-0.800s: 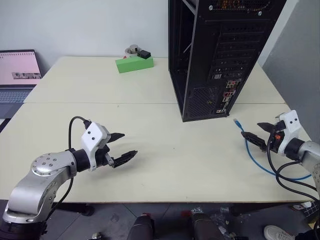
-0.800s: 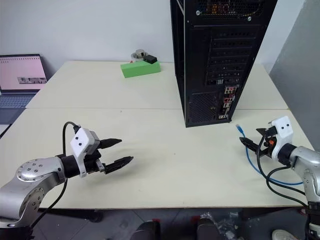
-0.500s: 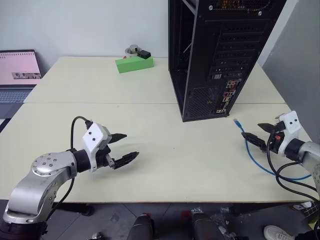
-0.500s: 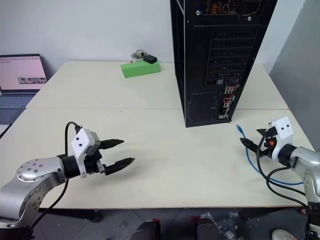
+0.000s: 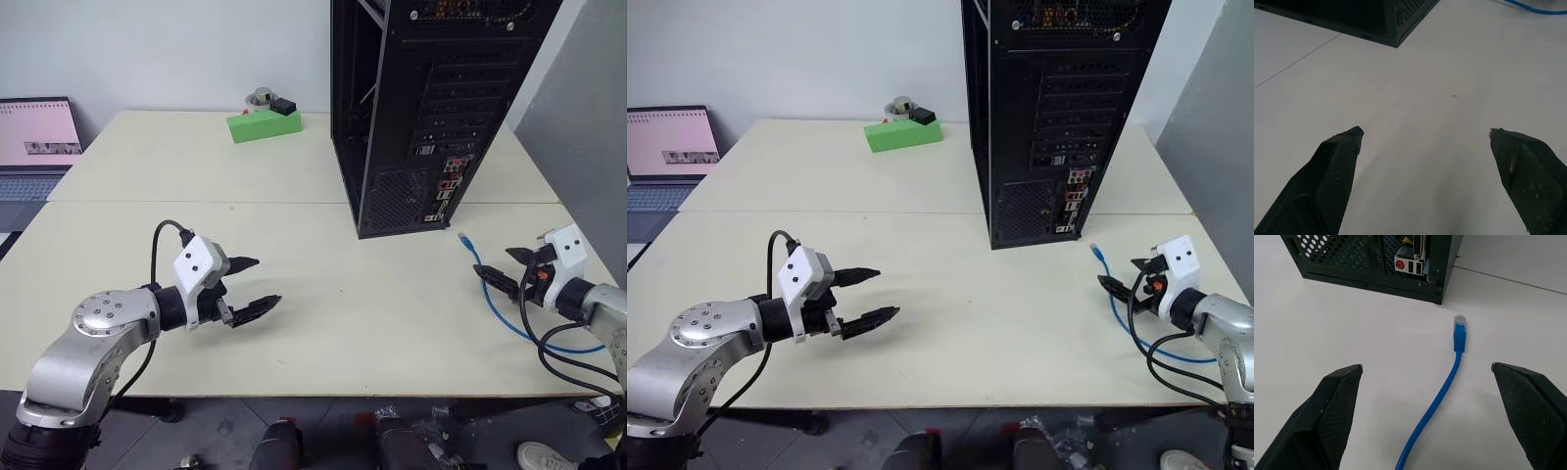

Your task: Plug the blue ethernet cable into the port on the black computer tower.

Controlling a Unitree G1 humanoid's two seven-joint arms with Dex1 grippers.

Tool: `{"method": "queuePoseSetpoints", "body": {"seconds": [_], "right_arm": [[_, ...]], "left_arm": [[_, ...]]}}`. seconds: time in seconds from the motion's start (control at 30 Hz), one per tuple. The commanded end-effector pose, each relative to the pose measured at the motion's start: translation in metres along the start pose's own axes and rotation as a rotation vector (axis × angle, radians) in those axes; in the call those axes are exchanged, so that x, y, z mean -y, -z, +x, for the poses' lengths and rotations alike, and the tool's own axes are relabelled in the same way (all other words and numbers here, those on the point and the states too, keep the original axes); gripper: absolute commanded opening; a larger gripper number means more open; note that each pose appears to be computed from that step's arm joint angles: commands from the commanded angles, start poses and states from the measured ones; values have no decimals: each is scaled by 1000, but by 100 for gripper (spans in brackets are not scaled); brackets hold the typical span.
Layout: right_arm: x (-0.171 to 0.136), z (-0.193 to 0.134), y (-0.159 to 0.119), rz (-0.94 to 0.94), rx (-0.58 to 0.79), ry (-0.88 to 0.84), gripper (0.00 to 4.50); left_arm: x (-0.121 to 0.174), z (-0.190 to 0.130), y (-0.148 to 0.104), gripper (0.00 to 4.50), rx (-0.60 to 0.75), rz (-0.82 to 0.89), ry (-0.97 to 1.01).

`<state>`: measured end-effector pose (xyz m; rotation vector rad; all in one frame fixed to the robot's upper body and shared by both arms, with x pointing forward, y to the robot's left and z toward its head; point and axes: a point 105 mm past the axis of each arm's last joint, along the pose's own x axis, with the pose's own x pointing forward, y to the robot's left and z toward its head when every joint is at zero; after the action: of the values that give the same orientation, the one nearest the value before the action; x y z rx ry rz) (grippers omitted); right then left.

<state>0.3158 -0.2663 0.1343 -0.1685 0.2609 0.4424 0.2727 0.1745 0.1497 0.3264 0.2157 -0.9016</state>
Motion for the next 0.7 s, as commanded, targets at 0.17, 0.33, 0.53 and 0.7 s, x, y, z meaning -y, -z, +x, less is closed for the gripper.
{"method": "queuePoseSetpoints", "body": {"seconds": [0.17, 0.33, 0.53, 0.7], "right_arm": [[0, -9, -13, -35, 53, 29, 448], [-1, -12, -12, -32, 52, 35, 448], [-4, -12, -12, -24, 60, 50, 448], [-6, -2, -5, -7, 61, 113, 448]], "left_arm": [[-1, 5, -11, 443, 23, 47, 17], [1, 8, -13, 443, 37, 51, 47], [6, 17, -16, 443, 46, 61, 90], [11, 34, -24, 443, 70, 98, 152]]}}
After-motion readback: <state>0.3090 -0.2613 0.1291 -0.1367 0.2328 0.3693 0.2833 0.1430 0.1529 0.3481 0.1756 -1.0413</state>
